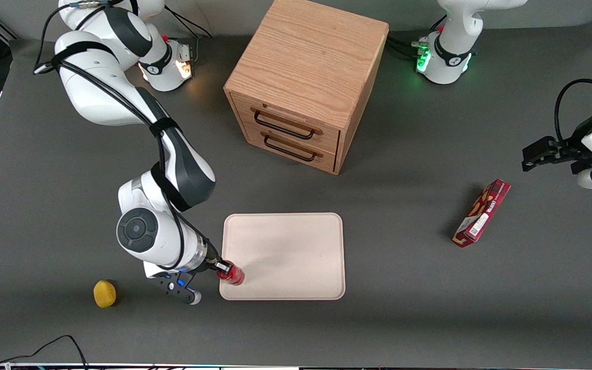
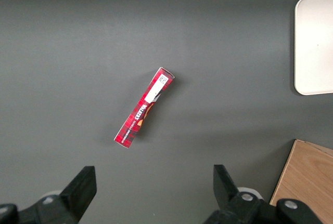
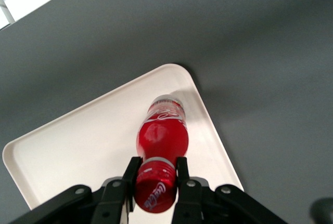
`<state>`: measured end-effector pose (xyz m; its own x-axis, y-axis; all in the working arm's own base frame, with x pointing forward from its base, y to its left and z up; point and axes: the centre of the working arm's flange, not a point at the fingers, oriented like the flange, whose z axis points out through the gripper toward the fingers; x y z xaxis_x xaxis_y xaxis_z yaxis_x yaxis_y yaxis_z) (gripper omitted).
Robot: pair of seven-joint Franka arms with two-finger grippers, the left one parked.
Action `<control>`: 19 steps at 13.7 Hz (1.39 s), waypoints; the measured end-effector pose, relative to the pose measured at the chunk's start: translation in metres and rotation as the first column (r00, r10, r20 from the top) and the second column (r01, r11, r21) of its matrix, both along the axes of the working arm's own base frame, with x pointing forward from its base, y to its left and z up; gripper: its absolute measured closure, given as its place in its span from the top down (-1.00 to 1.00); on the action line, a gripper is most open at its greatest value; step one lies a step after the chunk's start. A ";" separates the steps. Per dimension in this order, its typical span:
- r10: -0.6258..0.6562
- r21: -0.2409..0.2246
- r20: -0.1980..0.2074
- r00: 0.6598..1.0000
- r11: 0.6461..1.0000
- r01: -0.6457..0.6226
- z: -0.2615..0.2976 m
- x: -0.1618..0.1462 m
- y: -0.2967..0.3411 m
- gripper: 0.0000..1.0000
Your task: Place coke bottle on tray
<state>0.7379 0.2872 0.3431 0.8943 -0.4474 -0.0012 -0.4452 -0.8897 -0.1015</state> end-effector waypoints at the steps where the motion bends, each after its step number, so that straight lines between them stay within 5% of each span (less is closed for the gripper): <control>1: 0.002 -0.004 -0.003 1.000 1.000 -0.002 -0.003 0.000 0.000 -0.36; 6: 0.005 -0.014 -0.017 1.000 1.000 -0.005 -0.020 0.000 0.000 -0.36; 11: 0.015 -0.044 -0.019 1.000 0.999 -0.016 0.003 -0.001 -0.003 0.61; 13: 0.057 -0.058 0.001 0.998 0.997 -0.057 0.087 -0.011 -0.019 0.99; 17: 0.203 -0.133 0.019 0.979 0.971 -0.199 0.293 -0.096 -0.084 1.00; 19: 0.242 -0.116 0.011 0.970 0.964 -0.239 0.339 -0.136 -0.122 1.00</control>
